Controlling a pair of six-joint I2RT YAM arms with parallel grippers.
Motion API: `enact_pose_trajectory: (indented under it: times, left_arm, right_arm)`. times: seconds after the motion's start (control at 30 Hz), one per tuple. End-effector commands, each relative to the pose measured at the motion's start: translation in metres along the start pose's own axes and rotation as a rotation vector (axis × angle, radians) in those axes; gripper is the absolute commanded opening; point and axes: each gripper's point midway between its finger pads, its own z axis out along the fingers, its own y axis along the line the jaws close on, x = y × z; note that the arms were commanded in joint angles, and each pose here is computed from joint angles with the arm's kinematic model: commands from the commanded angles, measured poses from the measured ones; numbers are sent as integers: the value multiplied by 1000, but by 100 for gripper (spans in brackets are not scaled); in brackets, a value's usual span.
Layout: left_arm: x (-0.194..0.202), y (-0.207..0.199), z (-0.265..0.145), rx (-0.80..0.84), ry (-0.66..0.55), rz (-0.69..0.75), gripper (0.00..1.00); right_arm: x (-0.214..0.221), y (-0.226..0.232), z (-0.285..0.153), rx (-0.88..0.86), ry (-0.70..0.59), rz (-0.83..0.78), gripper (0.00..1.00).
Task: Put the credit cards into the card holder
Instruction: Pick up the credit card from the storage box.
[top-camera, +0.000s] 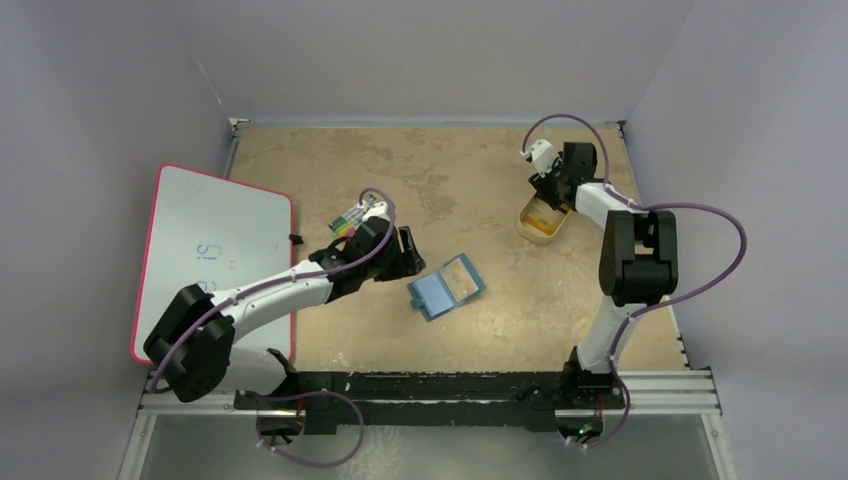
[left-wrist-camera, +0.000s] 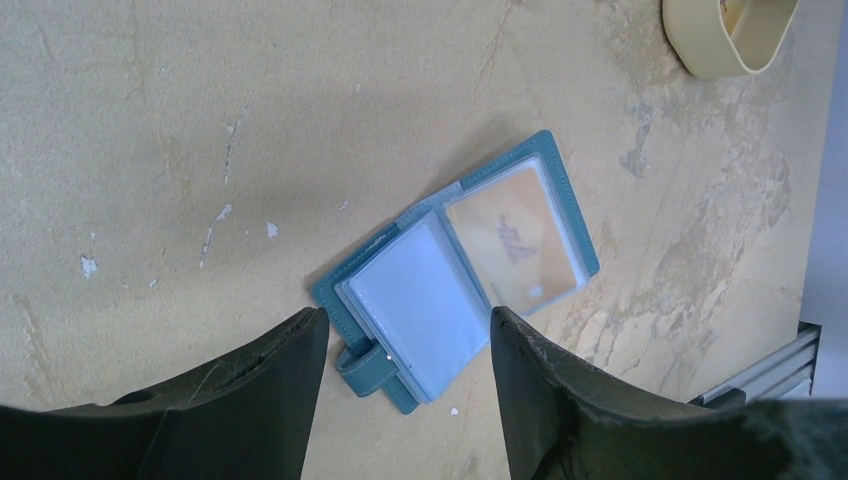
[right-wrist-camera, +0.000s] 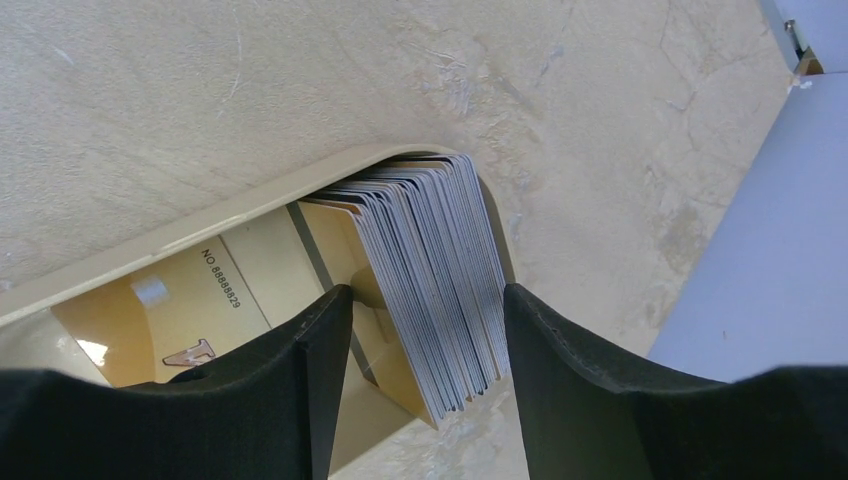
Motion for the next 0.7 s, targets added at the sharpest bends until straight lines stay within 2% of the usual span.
enact_pose_trajectory:
  times: [0.0,0.4,0.67]
  left_arm:
    - [-7,-7,0,39,-18,18,60]
    - [2,-6,3,57,7,-5,59]
    - [1,-9,2,67,6,-12,59]
  right_arm:
    - [-17,-28,-11,110,-33,-17,58]
    - [-25,-34,-18,124,-46,8,52]
    - [-24,-36,-19,130,-35,12,42]
